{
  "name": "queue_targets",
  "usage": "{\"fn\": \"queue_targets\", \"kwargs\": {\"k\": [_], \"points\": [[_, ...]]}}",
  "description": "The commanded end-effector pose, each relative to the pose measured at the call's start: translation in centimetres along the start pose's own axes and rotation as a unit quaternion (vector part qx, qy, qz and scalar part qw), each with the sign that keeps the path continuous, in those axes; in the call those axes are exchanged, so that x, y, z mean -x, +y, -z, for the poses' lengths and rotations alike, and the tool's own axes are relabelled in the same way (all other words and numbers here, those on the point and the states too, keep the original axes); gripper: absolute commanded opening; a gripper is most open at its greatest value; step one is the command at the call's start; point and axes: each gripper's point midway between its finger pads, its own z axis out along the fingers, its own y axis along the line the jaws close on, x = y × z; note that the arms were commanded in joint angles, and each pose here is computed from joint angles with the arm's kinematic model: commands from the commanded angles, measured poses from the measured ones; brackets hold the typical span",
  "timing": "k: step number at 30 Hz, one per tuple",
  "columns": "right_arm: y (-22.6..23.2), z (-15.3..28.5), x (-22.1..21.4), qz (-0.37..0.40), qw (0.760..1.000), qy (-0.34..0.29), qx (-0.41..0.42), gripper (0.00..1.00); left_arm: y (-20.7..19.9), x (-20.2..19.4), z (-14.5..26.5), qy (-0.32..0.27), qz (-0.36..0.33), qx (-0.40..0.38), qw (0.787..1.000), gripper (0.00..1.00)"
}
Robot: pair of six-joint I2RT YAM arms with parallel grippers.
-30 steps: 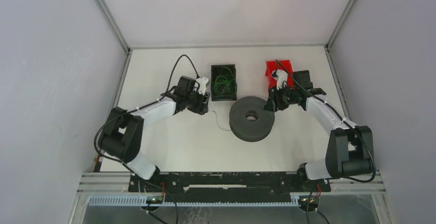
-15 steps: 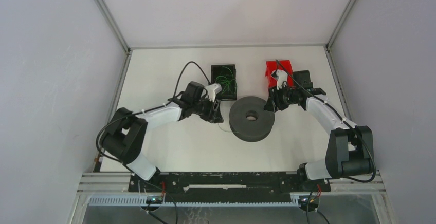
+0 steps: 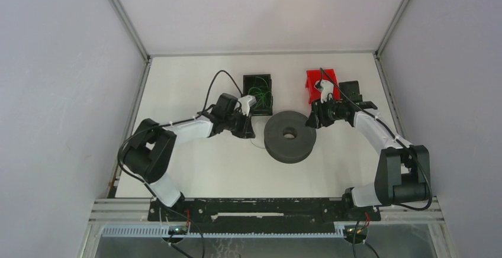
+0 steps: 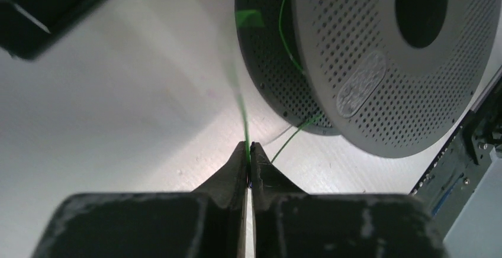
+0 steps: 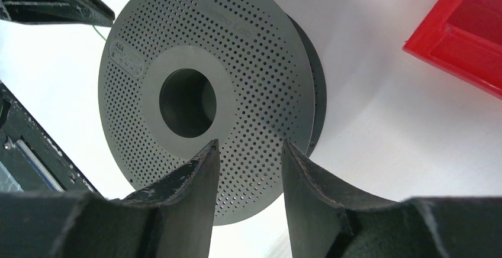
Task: Wrap the cables
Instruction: Wrap the cable around the cable reel.
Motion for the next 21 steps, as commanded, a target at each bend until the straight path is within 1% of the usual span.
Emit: {"fn": "queue_targets", "kwargs": {"k": [1, 8, 11, 14, 21], "points": [[0.5, 0.1, 0.7, 0.012, 1.0, -0.011, 0.015, 0.5, -1.1, 5.9, 0.5, -0.064, -0.057, -0.001, 0.996, 0.01], [1.5, -0.5, 0.5, 0.031, 0.999, -0.003, 0.025, 0.5, -1.5, 10.9, 0.6, -0.077, -0.106, 0.015, 0.991, 0.0], [1.3, -0.6, 0.6, 0.039, 0.999, -0.002, 0.019, 0.5, -2.2, 12.3, 0.2, -0.07, -0.134, 0.005, 0.988, 0.0], [1.1, -0.4, 0.9, 0.047, 0.999, -0.008, 0.009, 0.5, -2.2, 12.9, -0.8, -0.052, -0.164, 0.001, 0.985, 0.0], [-0.1, -0.3, 1.6, 0.054, 0.998, -0.008, -0.023, 0.49, -3.6, 15.8, -2.0, -0.044, -0.225, -0.016, 0.973, 0.0]]}}
